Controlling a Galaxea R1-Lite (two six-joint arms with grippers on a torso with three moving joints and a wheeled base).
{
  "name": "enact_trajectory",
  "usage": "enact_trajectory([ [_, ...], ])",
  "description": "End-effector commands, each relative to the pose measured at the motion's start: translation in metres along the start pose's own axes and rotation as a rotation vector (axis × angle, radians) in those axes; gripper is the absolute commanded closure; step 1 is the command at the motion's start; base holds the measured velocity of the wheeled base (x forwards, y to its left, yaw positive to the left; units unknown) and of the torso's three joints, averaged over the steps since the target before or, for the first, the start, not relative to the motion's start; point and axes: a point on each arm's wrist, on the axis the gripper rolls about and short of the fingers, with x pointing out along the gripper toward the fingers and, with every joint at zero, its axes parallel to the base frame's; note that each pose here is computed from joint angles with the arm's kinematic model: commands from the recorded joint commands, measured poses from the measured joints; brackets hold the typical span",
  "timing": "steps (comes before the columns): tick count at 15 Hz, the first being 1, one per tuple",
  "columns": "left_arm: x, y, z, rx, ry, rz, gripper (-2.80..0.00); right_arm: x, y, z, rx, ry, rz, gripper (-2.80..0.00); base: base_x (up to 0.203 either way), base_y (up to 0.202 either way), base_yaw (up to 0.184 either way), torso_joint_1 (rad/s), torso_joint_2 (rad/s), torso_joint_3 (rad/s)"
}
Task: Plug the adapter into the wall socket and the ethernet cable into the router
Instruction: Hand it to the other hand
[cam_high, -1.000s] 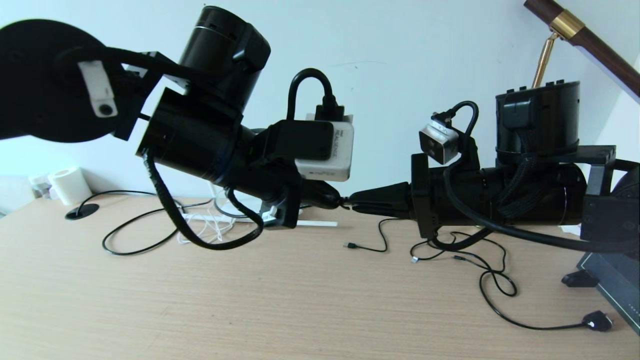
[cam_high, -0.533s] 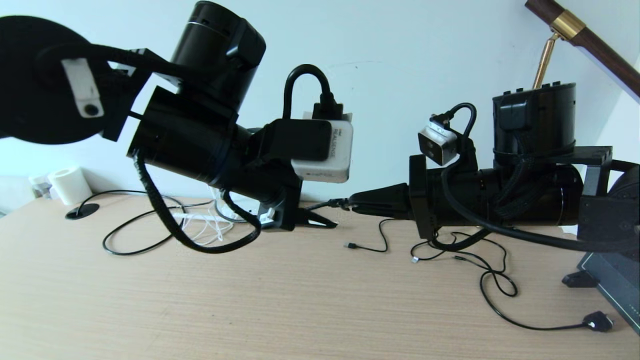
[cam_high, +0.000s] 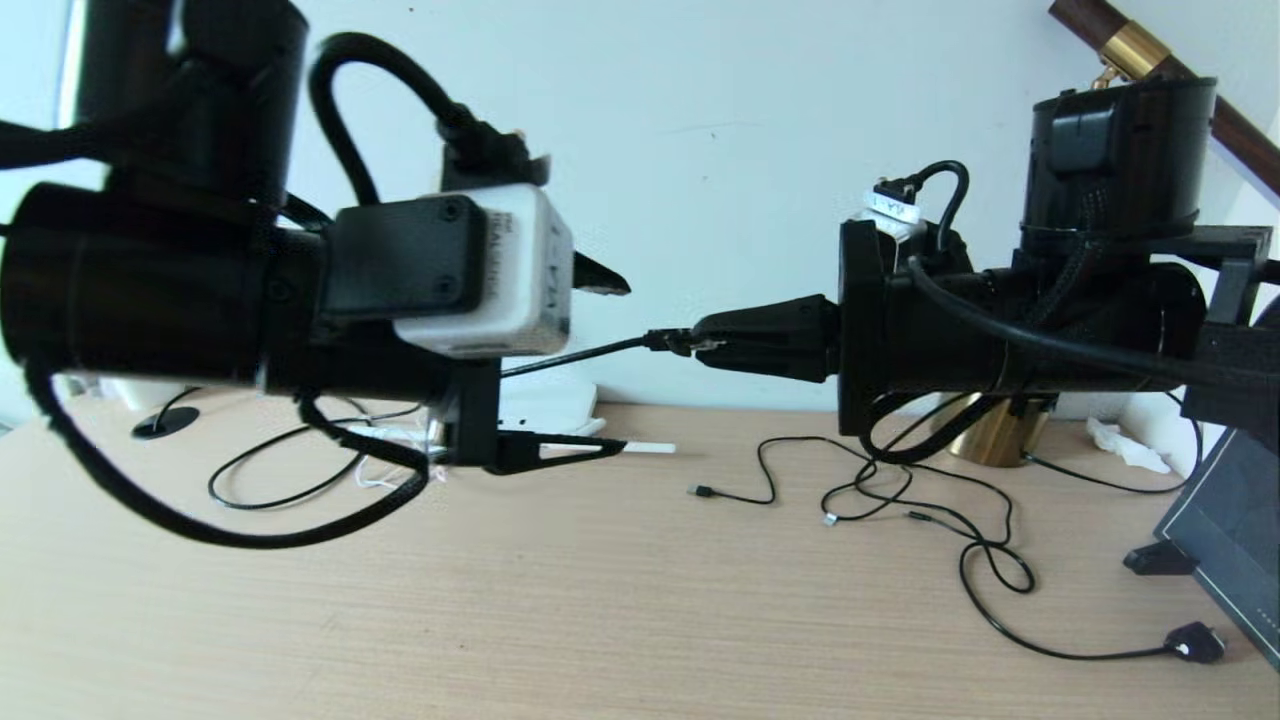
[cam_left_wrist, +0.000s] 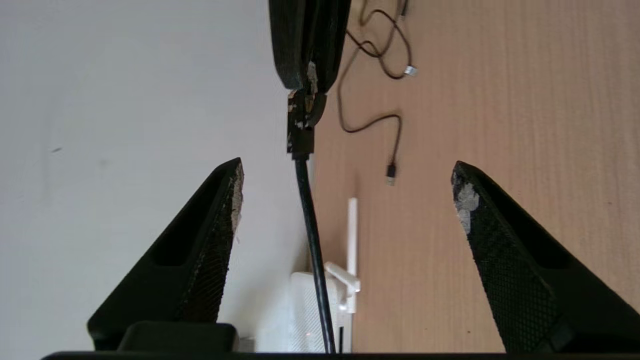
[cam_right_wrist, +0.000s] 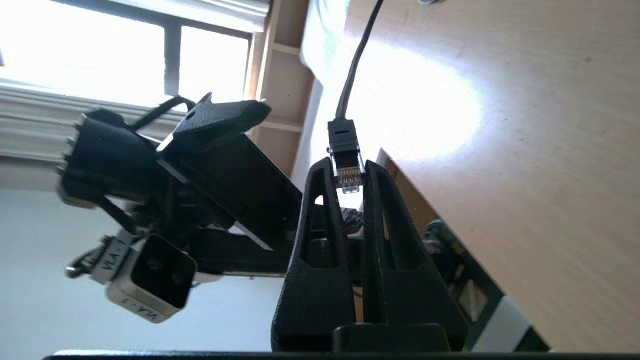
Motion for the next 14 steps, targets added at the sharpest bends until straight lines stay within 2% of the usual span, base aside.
enact_trajectory([
  [1,-0.022,-0.003,-0.003,0.037,-0.023,0.116,-2.8,0.007,-0.009,0.01,0.1,0.021,-0.005,0.0,0.0,0.0,0.0,0.0,0.0,0.0],
  [3,-0.014,-0.001,-0.01,0.079,-0.082,0.212,-2.8,0.004,-0.016,0.014,0.166,0.074,-0.005,0.0,0.0,0.0,0.0,0.0,0.0,0.0],
  [6,-0.006,-0.006,-0.028,0.115,-0.139,0.274,-2.8,-0.011,-0.024,0.027,0.198,0.056,-0.021,0.0,0.0,0.0,0.0,0.0,0.0,0.0],
  [8,0.001,-0.015,-0.038,0.123,-0.147,0.277,-2.8,-0.017,-0.025,0.031,0.222,0.117,-0.002,0.0,0.0,0.0,0.0,0.0,0.0,0.0],
  [11,0.012,-0.029,-0.049,0.12,-0.166,0.258,-2.8,-0.014,-0.031,0.039,0.255,0.114,-0.009,0.0,0.0,0.0,0.0,0.0,0.0,0.0],
  [12,0.015,-0.036,-0.054,0.11,-0.159,0.237,-2.8,-0.012,-0.031,0.042,0.295,0.114,-0.007,0.0,0.0,0.0,0.0,0.0,0.0,0.0],
  [14,0.019,-0.046,-0.06,0.108,-0.162,0.23,-2.8,-0.009,-0.031,0.044,0.33,0.157,0.007,0.0,0.0,0.0,0.0,0.0,0.0,0.0],
])
